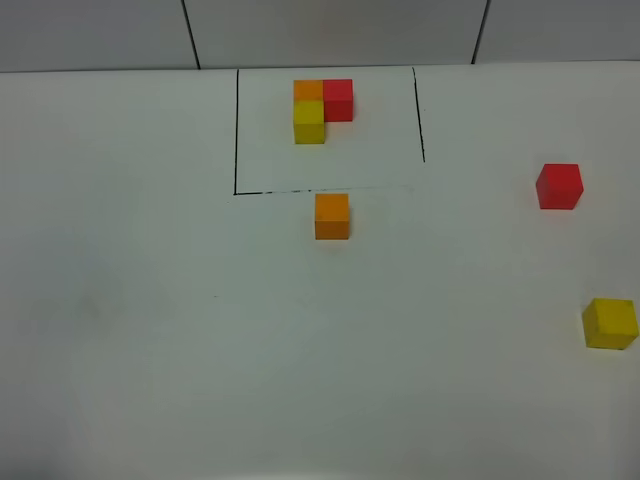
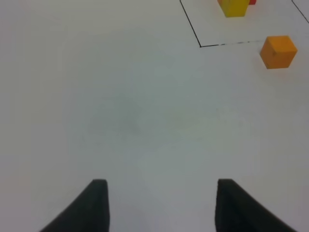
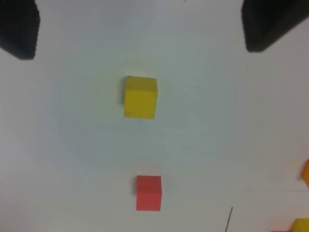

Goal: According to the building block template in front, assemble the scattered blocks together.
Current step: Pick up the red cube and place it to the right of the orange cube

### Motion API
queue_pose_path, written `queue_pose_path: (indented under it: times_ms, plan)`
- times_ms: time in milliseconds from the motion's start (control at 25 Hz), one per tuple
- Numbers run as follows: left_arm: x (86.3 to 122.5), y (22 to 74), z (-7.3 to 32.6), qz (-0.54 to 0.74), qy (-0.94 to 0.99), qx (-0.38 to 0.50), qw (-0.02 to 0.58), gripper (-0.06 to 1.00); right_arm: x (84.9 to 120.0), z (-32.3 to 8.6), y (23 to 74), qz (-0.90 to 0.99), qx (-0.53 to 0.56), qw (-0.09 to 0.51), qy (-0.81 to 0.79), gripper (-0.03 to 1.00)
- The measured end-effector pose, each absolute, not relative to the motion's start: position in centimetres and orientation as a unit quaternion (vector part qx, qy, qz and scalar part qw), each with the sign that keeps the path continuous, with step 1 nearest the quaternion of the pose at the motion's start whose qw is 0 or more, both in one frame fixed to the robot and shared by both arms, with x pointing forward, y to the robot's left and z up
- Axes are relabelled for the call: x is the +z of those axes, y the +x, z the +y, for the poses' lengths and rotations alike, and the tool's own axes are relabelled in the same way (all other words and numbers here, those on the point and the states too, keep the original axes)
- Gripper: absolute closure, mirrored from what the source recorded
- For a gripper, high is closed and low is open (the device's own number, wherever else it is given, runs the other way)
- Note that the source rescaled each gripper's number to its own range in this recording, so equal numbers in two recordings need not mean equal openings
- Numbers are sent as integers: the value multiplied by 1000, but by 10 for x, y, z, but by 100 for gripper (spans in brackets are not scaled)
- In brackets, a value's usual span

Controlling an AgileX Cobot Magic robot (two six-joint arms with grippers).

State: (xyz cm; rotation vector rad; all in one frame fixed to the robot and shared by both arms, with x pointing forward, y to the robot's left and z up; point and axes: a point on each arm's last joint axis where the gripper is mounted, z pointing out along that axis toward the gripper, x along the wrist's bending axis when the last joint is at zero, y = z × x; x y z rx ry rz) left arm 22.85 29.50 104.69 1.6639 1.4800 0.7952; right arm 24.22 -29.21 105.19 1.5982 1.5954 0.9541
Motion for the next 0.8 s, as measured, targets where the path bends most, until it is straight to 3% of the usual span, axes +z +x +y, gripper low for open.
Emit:
queue_pose_path:
  times_ms: [800]
  plan:
    - [1047,228,295,579,651,311,379,84,1052,-292,242,612,367,337,613,17]
